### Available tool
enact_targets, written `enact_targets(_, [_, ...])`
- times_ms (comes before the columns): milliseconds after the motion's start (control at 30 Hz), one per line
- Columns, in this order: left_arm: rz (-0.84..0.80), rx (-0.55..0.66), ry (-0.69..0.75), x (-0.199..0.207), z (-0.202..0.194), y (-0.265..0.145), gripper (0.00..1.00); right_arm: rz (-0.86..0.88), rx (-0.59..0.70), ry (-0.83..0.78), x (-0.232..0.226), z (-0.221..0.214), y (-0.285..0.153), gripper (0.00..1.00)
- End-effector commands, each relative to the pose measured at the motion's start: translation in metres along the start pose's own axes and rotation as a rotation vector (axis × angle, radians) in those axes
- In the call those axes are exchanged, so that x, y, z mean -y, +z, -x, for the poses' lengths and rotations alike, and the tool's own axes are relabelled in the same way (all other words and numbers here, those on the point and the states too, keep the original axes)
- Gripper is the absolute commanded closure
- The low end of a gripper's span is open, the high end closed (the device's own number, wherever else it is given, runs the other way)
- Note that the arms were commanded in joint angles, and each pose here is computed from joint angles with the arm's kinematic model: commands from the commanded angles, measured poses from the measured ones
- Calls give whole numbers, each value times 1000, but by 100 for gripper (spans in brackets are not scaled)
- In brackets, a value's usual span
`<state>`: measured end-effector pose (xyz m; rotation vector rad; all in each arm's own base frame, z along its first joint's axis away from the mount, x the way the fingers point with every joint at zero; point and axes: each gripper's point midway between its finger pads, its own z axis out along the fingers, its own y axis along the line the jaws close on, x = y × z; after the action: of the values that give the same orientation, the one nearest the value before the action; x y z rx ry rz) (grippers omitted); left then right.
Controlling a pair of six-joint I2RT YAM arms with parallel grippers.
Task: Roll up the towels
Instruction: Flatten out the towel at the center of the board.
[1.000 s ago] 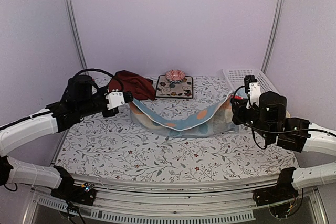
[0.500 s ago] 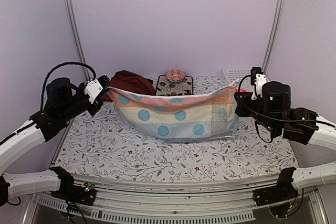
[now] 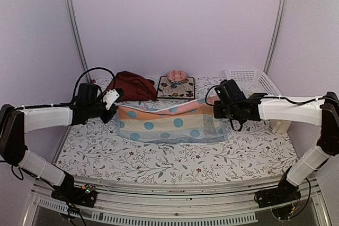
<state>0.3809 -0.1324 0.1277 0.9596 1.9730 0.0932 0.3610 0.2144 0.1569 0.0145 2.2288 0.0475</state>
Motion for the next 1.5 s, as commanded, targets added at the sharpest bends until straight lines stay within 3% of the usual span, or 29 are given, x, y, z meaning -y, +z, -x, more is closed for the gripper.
enact_targets(0, [-15, 76, 55, 4, 11, -3, 100, 72, -83, -47, -17, -23, 15, 97])
enact_targets(133, [-54, 121, 124, 23, 4, -13, 100, 64, -161, -82, -12, -59, 27, 95])
enact_targets(300, [-70, 92, 148, 36, -12, -9, 100, 57, -217, -110, -9, -83, 36, 88])
enact_targets(500, [-87, 81, 175, 48, -21, -8, 100, 150, -264, -180, -27, -93, 39, 57])
enact_targets(600, [-88, 83, 175, 49, -19, -8, 100, 191, -245, -209, -34, -89, 35, 48])
enact_targets(1000, [-117, 71, 154, 58, -20, 1, 100, 87, -224, -432, -38, -97, 42, 44])
enact_targets(1233, [-107, 36, 141, 56, -26, 7, 100, 26, -211, -719, -56, -108, 27, 26])
enact_targets(1467, [-128, 50, 133, 58, -21, 6, 100, 67, -268, -899, -62, -115, 21, 23])
